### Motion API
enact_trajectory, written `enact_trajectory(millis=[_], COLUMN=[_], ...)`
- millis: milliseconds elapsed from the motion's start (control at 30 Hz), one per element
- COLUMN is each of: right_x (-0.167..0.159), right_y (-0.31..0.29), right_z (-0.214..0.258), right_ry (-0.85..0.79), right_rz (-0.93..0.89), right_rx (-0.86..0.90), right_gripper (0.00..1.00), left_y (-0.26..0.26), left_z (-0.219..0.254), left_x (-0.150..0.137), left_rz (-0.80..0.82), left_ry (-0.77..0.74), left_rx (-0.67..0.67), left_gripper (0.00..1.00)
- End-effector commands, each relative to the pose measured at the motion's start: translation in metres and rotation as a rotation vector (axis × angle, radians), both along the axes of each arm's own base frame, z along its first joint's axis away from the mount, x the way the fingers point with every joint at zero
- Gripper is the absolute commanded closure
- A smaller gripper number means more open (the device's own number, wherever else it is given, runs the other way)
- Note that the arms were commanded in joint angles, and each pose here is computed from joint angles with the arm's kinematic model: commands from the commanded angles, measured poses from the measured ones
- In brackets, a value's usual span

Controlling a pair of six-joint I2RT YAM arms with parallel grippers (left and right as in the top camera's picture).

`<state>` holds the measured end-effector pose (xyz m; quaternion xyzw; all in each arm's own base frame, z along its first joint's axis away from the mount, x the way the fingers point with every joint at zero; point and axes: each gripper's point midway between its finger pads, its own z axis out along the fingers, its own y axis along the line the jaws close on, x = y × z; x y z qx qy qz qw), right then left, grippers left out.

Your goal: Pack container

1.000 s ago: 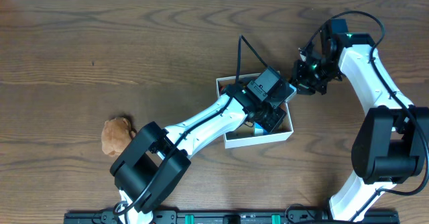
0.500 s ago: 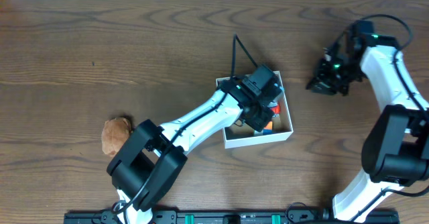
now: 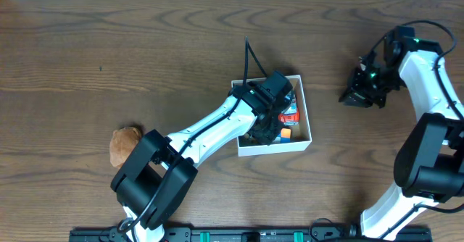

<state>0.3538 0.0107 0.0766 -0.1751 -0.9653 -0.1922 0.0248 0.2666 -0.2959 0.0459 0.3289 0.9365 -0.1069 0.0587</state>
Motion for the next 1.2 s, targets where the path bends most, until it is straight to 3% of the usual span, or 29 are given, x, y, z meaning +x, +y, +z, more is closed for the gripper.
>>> enact_trajectory(millis=[0,167,333,567,867,1167], right_x=[-0.004,-0.012,-0.026,-0.036,-0.038,-0.038], right_y=[0.011,0.021,0.046,0.069,0.093,0.094], right_z=[-0.009,-0.018,-0.032,-0.043,-0.034,-0.034], right_ry=[0.013,0.032,0.058,0.065,0.05,0.048], right_rz=[0.048,0.07,0.106,0.147,0.185,0.188], right_rx=[0.004,0.018,0.085,0.125,0.225,0.226], right_gripper=[0.84,0.84,0.84,0.84,0.84,0.84], left_y=[0.011,0.017,0.02,0.02,-0.016,-0.034], left_z=[0.0,-0.002,-0.009,-0.028,-0.021,-0.014], left_x=[0.0,-0.001,0.002,0.0,0.004,0.001], left_rz=[0.003,0.005,0.003,0.0,-0.024,-0.046], left_ry=[-0.015,-0.017,-0.027,0.005,0.015,0.038], left_rx=[0.046,0.075,0.1,0.126,-0.053,-0.149], left_gripper=[0.8,0.81,0.94,0.94,0.94,0.94])
